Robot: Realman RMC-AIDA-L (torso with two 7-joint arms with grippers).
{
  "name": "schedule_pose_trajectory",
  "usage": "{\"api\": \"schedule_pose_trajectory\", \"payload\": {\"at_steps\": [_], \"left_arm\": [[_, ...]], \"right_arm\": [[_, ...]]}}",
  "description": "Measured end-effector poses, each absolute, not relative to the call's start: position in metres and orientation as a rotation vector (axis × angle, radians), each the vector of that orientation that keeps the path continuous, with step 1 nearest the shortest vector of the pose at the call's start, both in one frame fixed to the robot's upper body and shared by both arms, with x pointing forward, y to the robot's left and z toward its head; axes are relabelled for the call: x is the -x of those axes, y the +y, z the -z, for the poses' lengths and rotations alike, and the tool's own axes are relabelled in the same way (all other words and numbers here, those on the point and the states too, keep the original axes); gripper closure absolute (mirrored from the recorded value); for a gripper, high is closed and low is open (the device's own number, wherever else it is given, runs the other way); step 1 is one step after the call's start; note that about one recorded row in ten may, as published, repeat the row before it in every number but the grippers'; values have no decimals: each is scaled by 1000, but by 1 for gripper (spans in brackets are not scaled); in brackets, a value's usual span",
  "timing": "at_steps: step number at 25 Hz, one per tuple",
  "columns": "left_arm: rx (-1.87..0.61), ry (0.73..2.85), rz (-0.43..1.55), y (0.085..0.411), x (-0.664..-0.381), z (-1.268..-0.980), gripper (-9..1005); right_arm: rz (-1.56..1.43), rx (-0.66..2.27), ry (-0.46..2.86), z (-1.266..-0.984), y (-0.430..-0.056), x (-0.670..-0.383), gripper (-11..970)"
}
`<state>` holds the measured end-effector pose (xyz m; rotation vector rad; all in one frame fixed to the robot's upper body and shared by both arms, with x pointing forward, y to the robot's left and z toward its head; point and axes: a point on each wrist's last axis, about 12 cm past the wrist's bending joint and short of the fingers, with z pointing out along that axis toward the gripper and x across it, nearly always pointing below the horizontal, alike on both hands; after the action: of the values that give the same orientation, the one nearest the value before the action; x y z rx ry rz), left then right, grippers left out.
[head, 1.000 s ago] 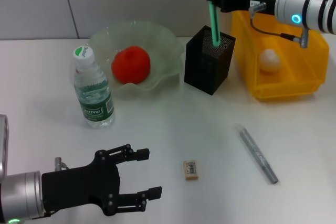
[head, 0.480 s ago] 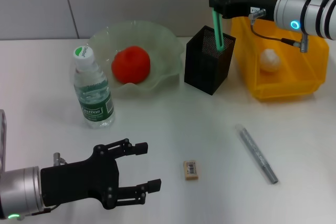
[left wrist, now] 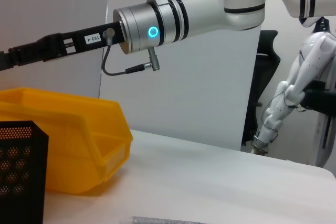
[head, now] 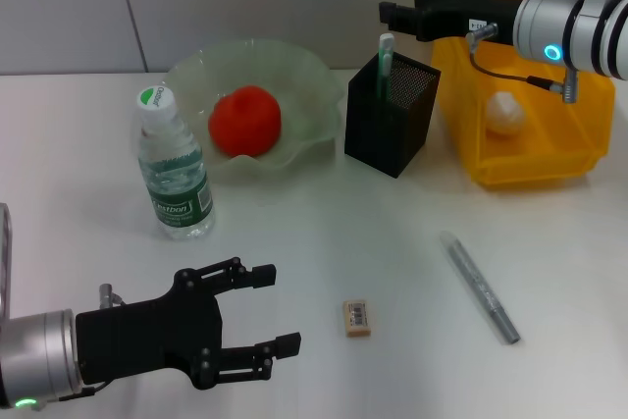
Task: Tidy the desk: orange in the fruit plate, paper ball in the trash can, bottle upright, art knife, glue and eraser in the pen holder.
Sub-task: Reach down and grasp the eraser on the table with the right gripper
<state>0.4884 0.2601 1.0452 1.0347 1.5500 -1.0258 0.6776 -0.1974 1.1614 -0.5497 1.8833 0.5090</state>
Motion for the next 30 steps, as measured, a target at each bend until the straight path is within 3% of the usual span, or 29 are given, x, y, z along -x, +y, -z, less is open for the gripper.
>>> {"api": "schedule_pose_trajectory", "payload": {"at_steps": [10,14,17,30], "left_arm": [[-1035,1549,1026,261,-489,-1046,169],[-1035,1548,1026,261,-488,-1046,169],[-1036,1548,1027,261,-488,-1046,169],[-1036,1578,1056,275,-488,-1051,169]], "right_arm": [[-813,512,1755,-1184,-209,-655,280],[-951,643,1698,-1194,-211,-636,281],[-1020,920,1722,-1192,-207,-619,281],[-894,1444,2011,-1160,-178,-608,283]]}}
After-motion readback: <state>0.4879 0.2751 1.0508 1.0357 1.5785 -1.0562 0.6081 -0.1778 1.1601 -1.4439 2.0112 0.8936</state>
